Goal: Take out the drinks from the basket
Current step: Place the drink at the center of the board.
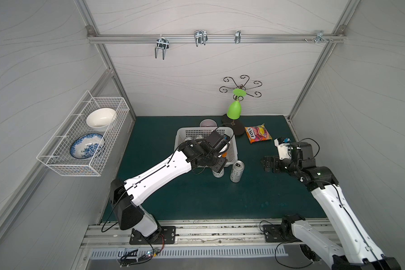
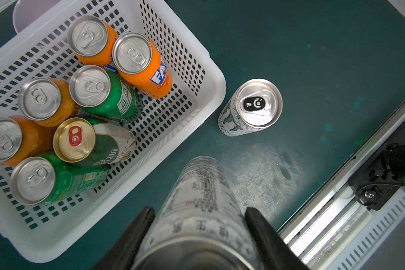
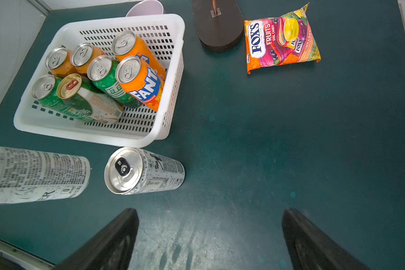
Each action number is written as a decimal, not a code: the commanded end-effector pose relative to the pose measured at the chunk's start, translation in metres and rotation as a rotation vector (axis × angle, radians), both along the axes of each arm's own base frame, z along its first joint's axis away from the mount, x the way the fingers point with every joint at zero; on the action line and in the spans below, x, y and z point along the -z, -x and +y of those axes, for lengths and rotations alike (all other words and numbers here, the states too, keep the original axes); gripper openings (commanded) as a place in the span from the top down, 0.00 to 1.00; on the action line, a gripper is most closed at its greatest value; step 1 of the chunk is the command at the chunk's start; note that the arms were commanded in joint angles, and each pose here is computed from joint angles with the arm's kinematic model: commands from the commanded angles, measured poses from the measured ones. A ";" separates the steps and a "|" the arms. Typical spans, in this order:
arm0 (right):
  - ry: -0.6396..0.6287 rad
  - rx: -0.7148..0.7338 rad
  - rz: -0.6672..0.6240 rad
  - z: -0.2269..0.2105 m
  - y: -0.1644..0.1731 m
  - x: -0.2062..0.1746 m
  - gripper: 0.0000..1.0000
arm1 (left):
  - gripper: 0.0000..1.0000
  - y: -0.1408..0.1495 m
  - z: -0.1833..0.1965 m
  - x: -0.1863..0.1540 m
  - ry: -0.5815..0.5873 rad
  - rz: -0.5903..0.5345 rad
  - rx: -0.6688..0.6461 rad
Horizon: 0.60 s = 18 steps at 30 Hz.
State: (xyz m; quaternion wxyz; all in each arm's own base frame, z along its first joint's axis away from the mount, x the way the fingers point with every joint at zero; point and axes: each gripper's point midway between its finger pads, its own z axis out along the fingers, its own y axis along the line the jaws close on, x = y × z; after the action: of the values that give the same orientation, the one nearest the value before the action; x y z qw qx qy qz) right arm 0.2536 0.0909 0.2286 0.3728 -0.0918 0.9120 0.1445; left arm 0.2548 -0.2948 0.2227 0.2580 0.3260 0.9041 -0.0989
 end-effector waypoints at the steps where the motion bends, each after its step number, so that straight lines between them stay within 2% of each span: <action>1: 0.002 0.002 -0.015 -0.001 -0.001 -0.002 0.01 | 0.61 -0.013 -0.020 -0.031 0.134 -0.118 -0.001; 9: 0.003 0.001 -0.018 -0.001 0.000 -0.003 0.01 | 0.61 -0.019 -0.032 -0.008 0.128 -0.123 0.015; 18: 0.008 0.005 -0.014 -0.002 -0.001 -0.001 0.01 | 0.60 -0.026 -0.041 0.029 0.048 -0.108 0.029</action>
State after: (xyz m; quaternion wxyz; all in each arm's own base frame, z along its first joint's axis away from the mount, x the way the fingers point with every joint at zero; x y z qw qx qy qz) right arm 0.2536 0.0908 0.2286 0.3730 -0.0920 0.9120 0.1440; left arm 0.2658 -0.3173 0.1818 0.2698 0.3390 0.8964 -0.0936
